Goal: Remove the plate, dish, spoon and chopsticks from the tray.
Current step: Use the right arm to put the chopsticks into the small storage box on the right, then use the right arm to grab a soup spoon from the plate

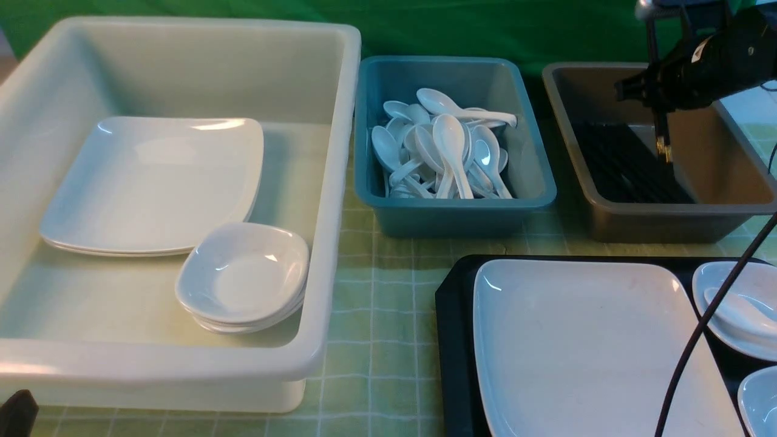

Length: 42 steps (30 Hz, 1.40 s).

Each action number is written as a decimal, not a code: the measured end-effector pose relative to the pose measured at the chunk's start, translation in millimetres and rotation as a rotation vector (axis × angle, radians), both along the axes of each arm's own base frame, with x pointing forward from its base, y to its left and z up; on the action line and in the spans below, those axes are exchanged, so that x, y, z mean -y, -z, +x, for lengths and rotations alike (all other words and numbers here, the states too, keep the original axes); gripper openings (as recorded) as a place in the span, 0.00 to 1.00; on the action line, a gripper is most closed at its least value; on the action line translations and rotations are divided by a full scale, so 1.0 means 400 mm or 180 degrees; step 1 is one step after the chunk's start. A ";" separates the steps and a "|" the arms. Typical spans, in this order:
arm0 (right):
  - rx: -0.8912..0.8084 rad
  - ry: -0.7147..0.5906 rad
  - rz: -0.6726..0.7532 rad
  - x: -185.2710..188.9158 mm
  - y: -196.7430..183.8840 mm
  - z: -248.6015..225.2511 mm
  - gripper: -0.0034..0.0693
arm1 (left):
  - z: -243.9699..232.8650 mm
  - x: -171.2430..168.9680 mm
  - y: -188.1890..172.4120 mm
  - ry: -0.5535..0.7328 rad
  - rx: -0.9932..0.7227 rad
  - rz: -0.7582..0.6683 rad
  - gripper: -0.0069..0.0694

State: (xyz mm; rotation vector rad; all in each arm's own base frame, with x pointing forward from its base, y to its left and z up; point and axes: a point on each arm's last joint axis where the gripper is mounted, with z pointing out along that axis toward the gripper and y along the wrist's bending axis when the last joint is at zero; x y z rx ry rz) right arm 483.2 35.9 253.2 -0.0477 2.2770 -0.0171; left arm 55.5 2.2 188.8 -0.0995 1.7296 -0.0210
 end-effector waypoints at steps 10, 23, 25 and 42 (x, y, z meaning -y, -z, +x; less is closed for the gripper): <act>-0.0318 0.0041 -0.0080 0.009 -0.058 -0.050 0.41 | 0.000 0.000 0.000 0.0001 0.0000 0.0004 0.38; -0.1200 -0.0062 -0.0857 0.076 -0.283 -0.302 0.06 | 0.000 0.000 0.000 0.0001 0.0000 0.0004 0.38; -0.1272 -0.0007 -0.0874 0.093 -0.282 -0.329 0.06 | 0.000 0.000 0.000 0.0001 0.0000 0.0004 0.38; -0.2539 -0.0113 -0.0984 0.208 0.036 -0.453 0.36 | 0.000 0.000 0.000 0.0001 0.0000 0.0004 0.38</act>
